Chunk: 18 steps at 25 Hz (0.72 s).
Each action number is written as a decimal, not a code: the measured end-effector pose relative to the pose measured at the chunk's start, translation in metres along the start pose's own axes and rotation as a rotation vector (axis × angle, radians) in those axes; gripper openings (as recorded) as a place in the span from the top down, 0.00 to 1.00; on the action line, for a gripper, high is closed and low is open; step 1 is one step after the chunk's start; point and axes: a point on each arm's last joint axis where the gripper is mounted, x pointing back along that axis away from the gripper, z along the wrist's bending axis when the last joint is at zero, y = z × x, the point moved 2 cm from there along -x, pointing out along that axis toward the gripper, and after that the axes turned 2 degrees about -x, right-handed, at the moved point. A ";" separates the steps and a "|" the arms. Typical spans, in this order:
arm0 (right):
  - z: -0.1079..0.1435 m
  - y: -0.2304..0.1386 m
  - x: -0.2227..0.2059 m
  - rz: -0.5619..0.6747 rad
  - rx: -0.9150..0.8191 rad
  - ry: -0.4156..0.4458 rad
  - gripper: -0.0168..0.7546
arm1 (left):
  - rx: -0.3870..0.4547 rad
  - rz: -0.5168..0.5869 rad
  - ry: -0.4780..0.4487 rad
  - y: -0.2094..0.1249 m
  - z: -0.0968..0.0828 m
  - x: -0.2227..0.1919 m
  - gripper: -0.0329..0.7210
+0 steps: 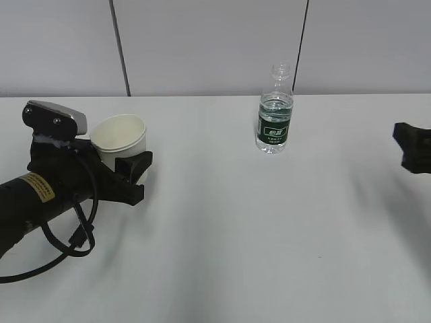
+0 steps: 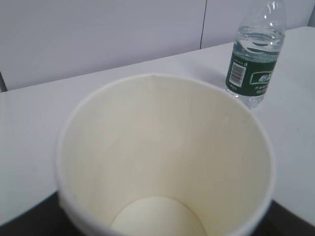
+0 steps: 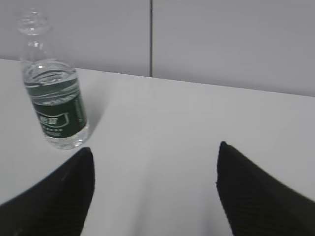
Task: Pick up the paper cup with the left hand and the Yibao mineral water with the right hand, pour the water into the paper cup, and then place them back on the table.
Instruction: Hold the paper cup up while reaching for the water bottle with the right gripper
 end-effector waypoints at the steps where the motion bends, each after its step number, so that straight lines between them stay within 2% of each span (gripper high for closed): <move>1: 0.003 -0.002 -0.006 -0.016 0.007 0.034 0.24 | 0.000 0.000 0.000 0.000 0.000 0.000 0.37; 7: 0.035 -0.018 -0.042 0.007 0.008 0.190 0.24 | -0.001 0.010 0.000 -0.001 0.000 0.000 0.37; 11: 0.062 -0.015 -0.064 -0.010 0.029 0.272 0.24 | -0.002 0.011 -0.003 -0.001 0.000 0.000 0.37; 15: 0.081 -0.013 -0.087 -0.032 0.040 0.322 0.23 | -0.003 0.012 -0.005 -0.001 -0.001 0.000 0.37; 18: 0.088 -0.014 -0.104 -0.045 0.023 0.332 0.17 | -0.005 0.012 -0.006 -0.001 -0.001 0.000 0.37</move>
